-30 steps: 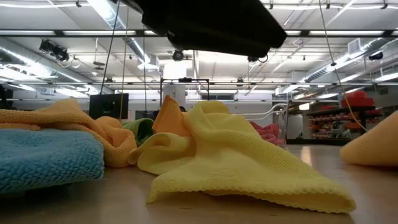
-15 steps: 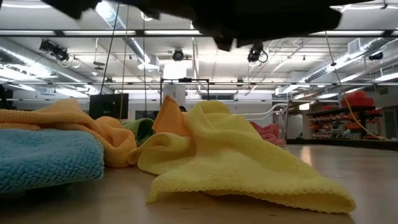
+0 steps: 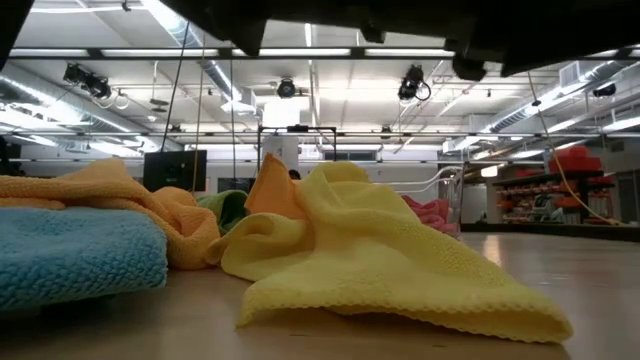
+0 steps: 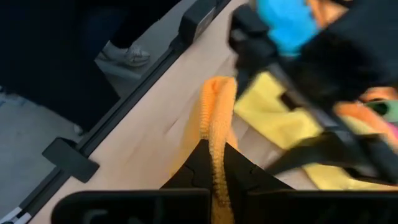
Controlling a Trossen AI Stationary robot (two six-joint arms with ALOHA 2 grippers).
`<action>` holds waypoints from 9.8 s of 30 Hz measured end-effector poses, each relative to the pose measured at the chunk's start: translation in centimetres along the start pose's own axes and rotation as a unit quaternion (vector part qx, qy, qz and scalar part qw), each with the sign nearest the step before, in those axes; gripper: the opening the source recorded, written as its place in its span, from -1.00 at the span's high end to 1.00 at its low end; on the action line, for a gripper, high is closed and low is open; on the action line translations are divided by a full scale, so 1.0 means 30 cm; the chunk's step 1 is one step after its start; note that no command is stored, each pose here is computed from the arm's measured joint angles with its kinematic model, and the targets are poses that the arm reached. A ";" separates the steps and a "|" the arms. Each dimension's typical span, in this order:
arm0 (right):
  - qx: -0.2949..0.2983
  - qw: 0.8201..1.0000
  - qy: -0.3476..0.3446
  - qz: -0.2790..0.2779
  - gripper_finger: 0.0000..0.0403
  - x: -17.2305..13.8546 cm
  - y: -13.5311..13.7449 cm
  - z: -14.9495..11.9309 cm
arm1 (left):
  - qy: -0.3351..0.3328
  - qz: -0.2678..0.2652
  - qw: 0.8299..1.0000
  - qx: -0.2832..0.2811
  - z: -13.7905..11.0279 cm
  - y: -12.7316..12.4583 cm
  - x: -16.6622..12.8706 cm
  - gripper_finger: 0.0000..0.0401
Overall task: Fold microfiber towels
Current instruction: Fold the right orange microfiber cloth
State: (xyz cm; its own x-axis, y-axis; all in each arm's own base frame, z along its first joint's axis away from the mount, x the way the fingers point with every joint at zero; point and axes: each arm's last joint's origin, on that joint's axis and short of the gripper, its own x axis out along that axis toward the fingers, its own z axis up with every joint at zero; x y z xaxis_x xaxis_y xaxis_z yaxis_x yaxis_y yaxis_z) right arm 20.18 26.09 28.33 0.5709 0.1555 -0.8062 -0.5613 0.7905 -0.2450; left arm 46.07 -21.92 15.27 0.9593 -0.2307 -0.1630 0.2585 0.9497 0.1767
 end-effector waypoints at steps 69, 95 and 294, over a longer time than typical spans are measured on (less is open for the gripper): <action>0.296 0.951 -0.084 0.027 0.94 0.006 -0.009 -0.013 | 0.006 -0.030 0.934 -0.357 -0.020 -0.072 0.007 0.82; 0.307 0.944 0.055 -0.111 0.94 0.161 -0.137 -0.212 | 0.095 0.074 0.931 -0.345 -0.151 0.124 0.047 0.37; 0.328 0.911 -0.133 -0.214 -0.23 0.157 -0.158 -0.613 | 0.152 0.090 0.982 -0.073 -0.075 0.402 0.004 -0.03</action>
State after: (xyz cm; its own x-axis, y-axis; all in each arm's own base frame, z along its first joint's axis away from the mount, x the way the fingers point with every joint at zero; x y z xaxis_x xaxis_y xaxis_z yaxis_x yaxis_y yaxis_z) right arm 14.51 12.18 15.79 0.8269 -0.1801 -0.5327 0.1744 0.9828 -0.0616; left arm 49.04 -10.01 15.21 0.9039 -0.0038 -0.4276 0.0480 0.9945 0.0926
